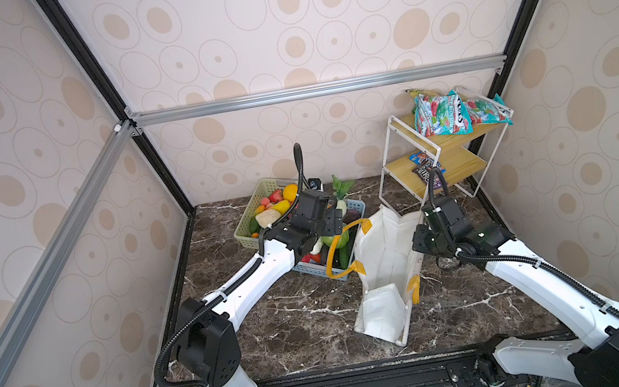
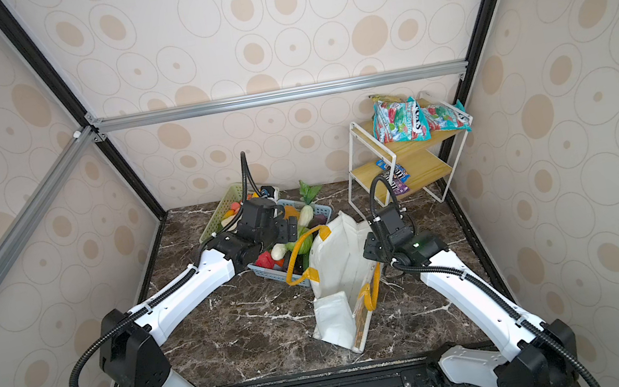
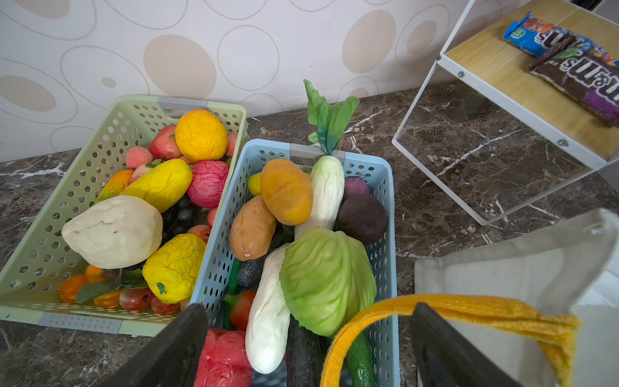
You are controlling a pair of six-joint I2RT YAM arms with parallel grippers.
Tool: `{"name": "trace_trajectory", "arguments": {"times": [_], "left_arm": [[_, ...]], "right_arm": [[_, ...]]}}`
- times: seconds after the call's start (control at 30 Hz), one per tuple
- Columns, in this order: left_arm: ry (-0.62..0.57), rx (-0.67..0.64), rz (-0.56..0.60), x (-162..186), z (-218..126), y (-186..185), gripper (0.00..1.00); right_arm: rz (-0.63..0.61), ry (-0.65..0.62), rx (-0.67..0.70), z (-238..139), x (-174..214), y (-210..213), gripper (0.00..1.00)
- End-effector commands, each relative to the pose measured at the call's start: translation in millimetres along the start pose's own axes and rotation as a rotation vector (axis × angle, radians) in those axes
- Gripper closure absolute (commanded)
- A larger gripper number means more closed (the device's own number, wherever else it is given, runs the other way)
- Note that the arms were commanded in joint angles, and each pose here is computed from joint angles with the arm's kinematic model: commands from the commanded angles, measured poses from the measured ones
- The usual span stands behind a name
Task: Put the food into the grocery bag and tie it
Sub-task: 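Grasp the yellow bag handle with the right gripper while the left lowers onto cabbage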
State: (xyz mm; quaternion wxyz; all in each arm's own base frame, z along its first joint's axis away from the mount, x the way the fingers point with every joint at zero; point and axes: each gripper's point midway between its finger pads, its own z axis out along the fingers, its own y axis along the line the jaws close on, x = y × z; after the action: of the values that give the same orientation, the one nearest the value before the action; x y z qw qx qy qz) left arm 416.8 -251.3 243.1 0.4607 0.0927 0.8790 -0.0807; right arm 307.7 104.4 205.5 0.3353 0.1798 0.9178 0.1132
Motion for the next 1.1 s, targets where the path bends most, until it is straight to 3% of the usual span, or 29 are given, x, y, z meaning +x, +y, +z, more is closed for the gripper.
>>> {"name": "trace_trajectory", "arguments": {"times": [0.0,0.2,0.43,0.63,0.87,1.07], "left_arm": [[-0.041,-0.008,-0.024,-18,-10,-2,0.05],[-0.026,-0.053,-0.009,-18,-3,4,0.04],[-0.005,-0.109,-0.017,-17,6,22,0.04],[0.052,-0.11,-0.021,-5,18,31,0.03],[0.092,-0.046,-0.076,6,30,27,0.02],[0.107,-0.012,-0.113,5,40,23,0.02]], "right_arm": [[0.054,-0.049,0.033,3,-7,-4,0.94],[0.07,-0.117,0.05,7,-23,-3,0.95],[0.094,-0.088,0.019,21,-19,7,0.94],[0.077,-0.07,-0.004,15,-15,8,0.8],[-0.028,-0.042,-0.021,3,-10,8,0.51],[-0.128,0.012,0.028,-1,-2,0,0.4]]}}
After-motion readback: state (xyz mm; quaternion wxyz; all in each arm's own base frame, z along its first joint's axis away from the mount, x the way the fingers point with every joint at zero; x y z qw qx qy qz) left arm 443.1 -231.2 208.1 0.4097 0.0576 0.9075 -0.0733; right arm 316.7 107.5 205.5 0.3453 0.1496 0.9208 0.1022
